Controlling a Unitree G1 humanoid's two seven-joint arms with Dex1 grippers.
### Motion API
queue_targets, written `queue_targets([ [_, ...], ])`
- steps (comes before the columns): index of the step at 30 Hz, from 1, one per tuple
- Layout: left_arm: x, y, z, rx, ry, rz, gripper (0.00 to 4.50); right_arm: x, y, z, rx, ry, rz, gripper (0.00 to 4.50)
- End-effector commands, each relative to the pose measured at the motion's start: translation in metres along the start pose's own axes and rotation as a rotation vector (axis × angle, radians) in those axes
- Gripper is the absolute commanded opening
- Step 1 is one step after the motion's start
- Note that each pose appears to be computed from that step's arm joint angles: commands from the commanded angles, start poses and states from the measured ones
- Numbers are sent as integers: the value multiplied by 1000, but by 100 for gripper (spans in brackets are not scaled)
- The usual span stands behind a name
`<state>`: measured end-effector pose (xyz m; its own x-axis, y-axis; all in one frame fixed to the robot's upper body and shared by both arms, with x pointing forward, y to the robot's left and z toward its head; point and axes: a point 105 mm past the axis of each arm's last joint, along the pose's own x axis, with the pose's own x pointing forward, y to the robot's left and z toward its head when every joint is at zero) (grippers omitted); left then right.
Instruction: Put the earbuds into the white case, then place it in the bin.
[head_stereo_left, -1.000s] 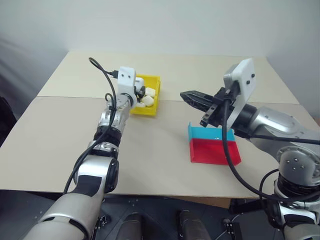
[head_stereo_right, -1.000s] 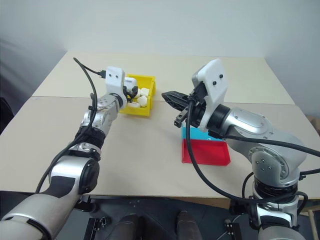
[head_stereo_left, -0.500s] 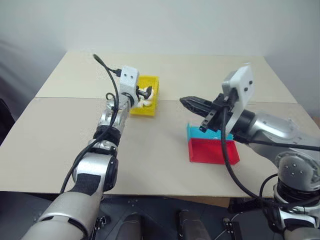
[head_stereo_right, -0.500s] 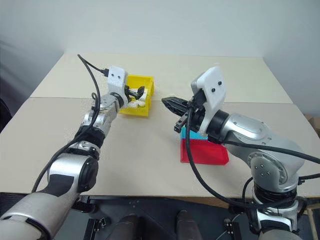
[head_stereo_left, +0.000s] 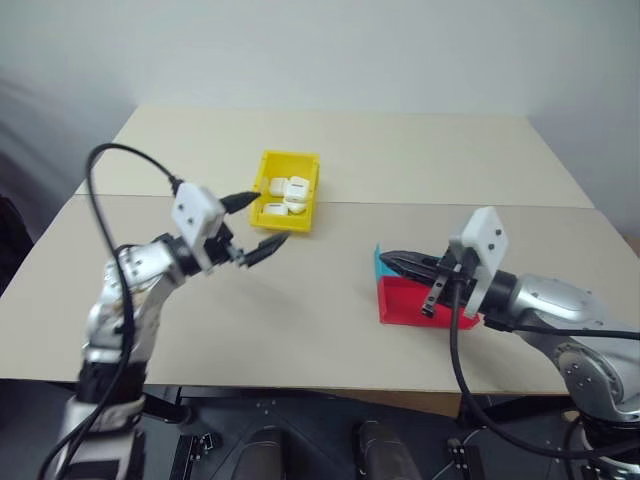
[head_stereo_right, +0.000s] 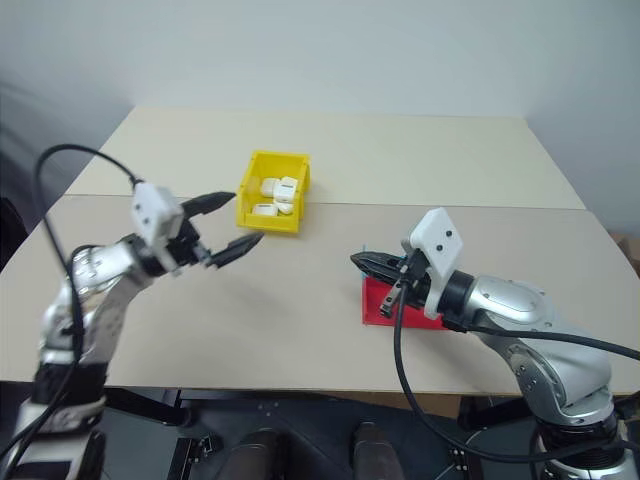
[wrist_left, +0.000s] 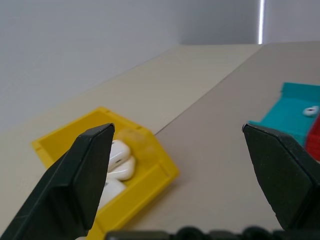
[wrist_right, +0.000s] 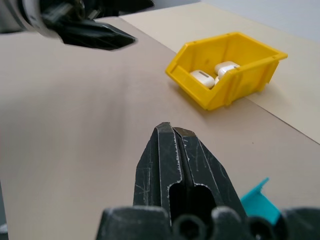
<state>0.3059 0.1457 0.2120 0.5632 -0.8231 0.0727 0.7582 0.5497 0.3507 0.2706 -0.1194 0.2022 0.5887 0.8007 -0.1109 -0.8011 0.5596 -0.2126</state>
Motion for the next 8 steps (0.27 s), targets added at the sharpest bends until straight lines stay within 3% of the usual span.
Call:
queue_targets([
  [1, -24, -39, 31, -58, -65, -154, 447, -8, -5, 1, -70, 3, 39, 0],
  [8, -51, -60, 31, -82, 42, -140, 447, -28, 7, -15, -135, 71, 170, 0],
])
